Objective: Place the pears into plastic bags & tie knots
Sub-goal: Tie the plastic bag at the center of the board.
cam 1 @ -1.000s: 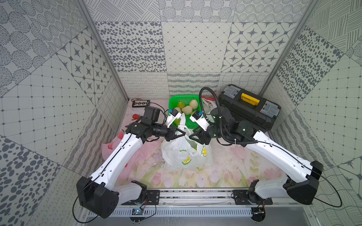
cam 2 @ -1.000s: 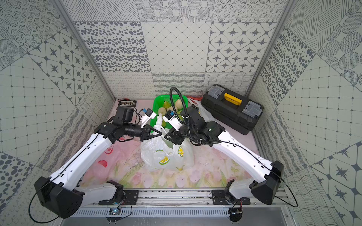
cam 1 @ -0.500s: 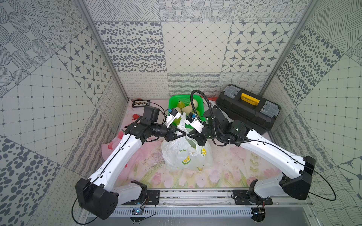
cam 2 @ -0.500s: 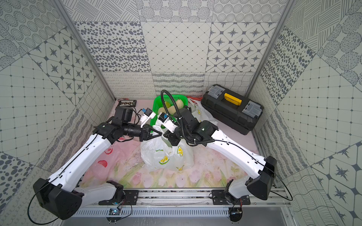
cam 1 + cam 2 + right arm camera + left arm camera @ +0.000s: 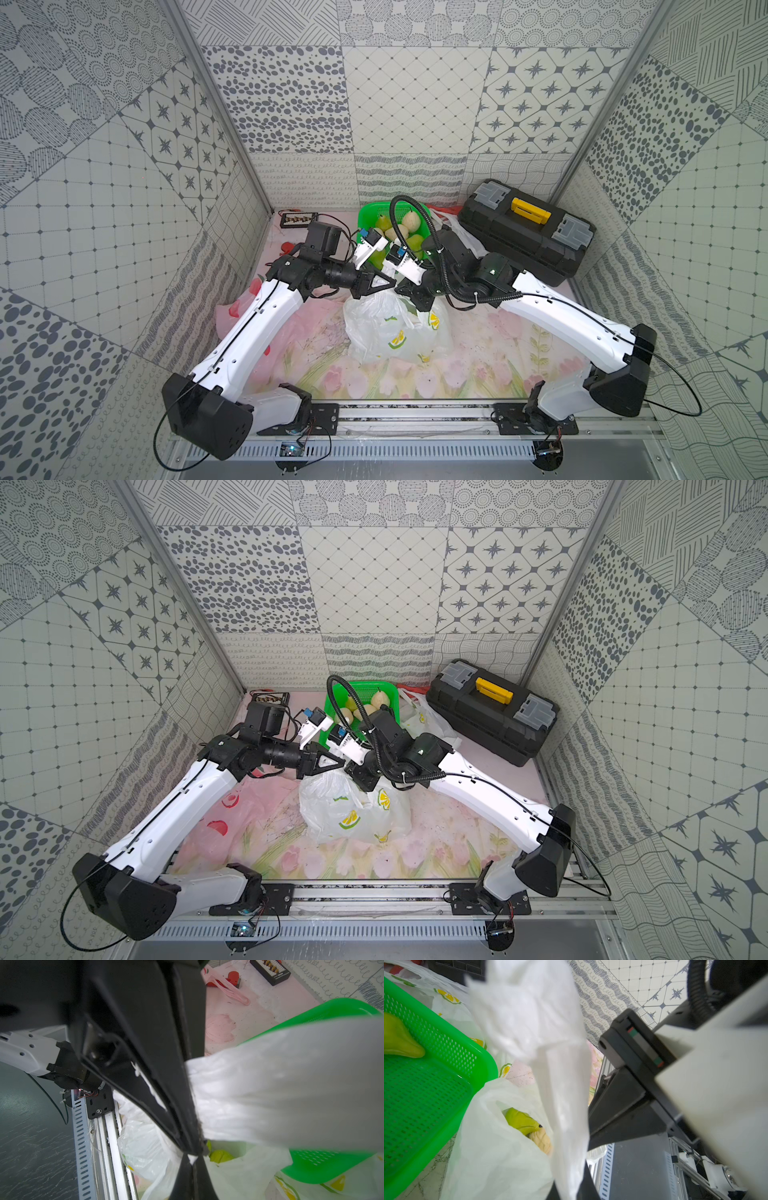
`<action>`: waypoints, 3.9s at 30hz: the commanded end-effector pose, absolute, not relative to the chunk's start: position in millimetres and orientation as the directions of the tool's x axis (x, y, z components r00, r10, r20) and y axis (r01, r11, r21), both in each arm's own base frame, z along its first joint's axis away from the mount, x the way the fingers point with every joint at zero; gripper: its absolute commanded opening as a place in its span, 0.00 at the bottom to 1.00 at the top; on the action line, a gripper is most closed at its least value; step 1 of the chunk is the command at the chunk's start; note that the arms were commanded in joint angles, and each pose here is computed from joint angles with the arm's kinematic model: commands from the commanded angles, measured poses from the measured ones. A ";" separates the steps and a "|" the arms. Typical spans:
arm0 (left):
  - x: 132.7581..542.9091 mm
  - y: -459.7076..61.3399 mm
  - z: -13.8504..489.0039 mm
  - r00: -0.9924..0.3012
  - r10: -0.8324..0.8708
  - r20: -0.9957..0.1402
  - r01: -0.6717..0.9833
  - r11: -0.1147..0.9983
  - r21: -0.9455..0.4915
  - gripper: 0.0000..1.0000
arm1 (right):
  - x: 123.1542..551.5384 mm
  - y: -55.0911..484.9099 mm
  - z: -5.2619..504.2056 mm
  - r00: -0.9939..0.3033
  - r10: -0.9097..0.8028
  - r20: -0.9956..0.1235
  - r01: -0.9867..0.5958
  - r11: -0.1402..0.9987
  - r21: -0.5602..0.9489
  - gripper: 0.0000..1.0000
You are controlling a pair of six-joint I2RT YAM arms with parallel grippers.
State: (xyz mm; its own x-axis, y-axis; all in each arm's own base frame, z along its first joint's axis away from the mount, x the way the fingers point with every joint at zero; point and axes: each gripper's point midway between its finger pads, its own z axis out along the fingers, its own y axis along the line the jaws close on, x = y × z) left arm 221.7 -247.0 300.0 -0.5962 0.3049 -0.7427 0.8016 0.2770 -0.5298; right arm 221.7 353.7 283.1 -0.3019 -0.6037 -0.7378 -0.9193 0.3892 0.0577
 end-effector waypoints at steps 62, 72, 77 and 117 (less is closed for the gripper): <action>239.1 -263.5 278.5 -0.678 0.266 -0.685 0.730 0.348 -0.588 0.00 | 201.4 346.8 216.7 -0.721 -0.302 -0.624 -0.673 0.520 0.526 0.00; 226.4 -265.9 267.9 -0.678 0.298 -0.672 0.734 0.333 -0.592 0.08 | 192.9 331.4 265.5 -0.743 -0.215 -0.634 -0.649 0.461 0.605 0.00; 222.3 -265.6 267.4 -0.671 0.307 -0.675 0.741 0.316 -0.593 0.10 | 199.2 315.3 273.7 -0.749 -0.185 -0.636 -0.631 0.494 0.599 0.00; 222.9 -265.2 264.4 -0.677 0.309 -0.668 0.736 0.324 -0.595 0.00 | 172.1 314.5 300.8 -0.710 -0.227 -0.667 -0.685 0.441 0.579 0.00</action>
